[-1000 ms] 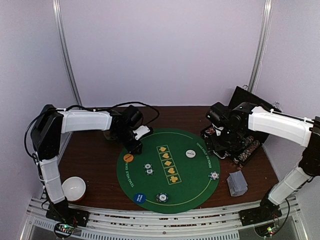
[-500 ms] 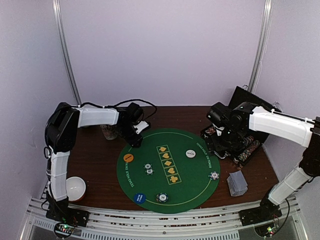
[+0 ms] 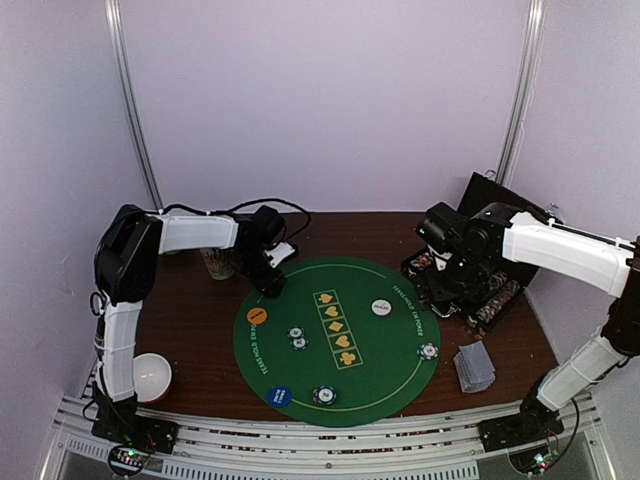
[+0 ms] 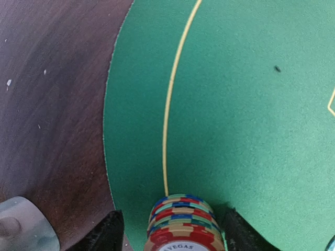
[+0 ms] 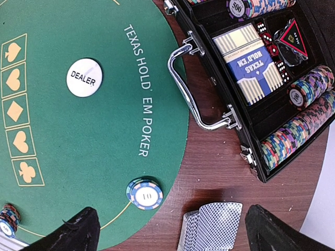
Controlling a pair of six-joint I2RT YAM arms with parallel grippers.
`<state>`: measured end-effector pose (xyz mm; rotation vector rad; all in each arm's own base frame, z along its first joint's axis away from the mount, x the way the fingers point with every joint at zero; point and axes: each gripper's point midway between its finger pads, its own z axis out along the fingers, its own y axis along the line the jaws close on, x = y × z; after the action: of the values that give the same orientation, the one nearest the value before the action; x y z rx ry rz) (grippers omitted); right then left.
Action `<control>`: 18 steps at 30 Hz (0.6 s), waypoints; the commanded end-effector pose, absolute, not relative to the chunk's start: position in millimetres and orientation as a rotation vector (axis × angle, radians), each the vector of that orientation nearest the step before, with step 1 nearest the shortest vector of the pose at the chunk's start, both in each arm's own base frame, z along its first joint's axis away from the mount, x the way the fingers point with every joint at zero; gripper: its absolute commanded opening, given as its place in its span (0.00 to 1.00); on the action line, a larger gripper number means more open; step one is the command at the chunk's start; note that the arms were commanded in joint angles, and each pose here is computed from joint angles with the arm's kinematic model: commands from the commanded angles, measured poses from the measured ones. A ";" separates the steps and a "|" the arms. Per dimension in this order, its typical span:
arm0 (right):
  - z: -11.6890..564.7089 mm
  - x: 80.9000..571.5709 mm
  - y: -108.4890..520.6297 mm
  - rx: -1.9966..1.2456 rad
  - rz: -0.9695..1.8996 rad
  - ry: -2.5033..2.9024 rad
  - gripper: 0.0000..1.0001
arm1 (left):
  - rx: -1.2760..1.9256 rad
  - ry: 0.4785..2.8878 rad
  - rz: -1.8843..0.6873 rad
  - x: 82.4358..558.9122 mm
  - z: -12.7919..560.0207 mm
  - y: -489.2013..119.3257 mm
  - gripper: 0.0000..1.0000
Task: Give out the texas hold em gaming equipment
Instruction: Place the poker chips pile at the big blind area.
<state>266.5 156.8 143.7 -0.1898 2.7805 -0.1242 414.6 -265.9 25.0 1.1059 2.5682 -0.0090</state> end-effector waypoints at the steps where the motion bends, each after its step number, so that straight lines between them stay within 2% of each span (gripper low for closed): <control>1: 148.5 262.6 149.1 -0.168 -0.143 2.784 1.00 | 1.111 2.530 -0.080 420.5 37.2 -275.9 0.75; 6: 147.2 262.1 150.1 -0.168 -0.135 2.788 1.00 | 1.087 2.437 -0.146 422.3 79.4 -291.0 0.87; 10: 140.1 260.5 156.6 -0.188 -0.096 2.810 0.99 | 1.077 2.306 -0.175 419.3 135.8 -304.6 0.89; 13: 116.0 249.9 166.9 -0.207 -0.055 2.878 0.94 | 1.082 2.208 -0.202 407.2 173.9 -316.2 0.89; 18: 79.2 224.5 182.6 -0.274 -0.053 2.972 0.91 | 1.230 2.086 -0.298 349.1 202.0 -340.5 0.88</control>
<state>247.0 170.6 108.2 -0.2391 2.8791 -0.0783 391.3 -315.0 174.8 1.1076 2.2168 -0.1921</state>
